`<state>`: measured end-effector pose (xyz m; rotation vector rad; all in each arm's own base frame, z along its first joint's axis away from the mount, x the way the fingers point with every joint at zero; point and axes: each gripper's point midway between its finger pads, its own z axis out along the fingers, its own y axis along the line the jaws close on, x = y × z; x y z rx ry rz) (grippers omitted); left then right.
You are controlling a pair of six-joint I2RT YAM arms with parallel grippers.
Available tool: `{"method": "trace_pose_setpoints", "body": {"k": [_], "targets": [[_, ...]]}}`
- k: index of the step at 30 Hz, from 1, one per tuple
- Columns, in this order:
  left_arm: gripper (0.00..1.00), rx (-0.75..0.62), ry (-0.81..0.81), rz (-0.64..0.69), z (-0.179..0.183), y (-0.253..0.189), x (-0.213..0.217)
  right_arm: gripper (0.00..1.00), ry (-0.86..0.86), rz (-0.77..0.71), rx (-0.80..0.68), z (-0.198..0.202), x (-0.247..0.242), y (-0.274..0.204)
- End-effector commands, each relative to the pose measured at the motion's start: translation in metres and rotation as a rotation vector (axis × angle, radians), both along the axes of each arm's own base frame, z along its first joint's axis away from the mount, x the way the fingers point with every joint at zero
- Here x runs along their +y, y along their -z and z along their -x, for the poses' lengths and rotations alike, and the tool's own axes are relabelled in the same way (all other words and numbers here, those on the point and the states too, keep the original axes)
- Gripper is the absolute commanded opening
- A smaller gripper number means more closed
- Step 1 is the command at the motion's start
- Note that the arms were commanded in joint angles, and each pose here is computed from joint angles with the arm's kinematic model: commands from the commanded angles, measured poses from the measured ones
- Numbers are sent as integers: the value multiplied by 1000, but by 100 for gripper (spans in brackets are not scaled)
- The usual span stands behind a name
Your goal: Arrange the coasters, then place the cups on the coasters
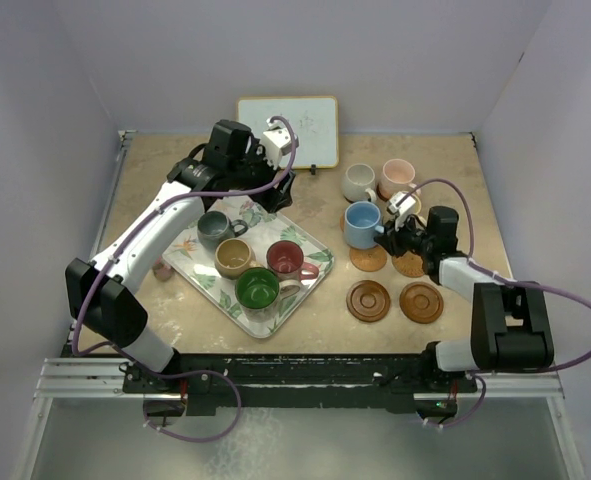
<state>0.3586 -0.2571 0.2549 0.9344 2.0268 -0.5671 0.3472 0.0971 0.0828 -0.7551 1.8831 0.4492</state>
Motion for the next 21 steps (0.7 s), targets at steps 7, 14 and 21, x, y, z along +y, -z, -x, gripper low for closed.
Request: {"method": "trace_pose_setpoints", "body": {"k": [7, 14, 21], "targets": [[75, -70, 18, 39, 0, -21, 0, 0, 8, -48, -292, -52, 14, -76], [75, -74, 26, 40, 2, -21, 0, 0, 20, -29, -283, -62, 14, -70], [75, -78, 32, 37, 3, -19, 0, 0, 5, -9, -258, -72, 16, -60]]}}
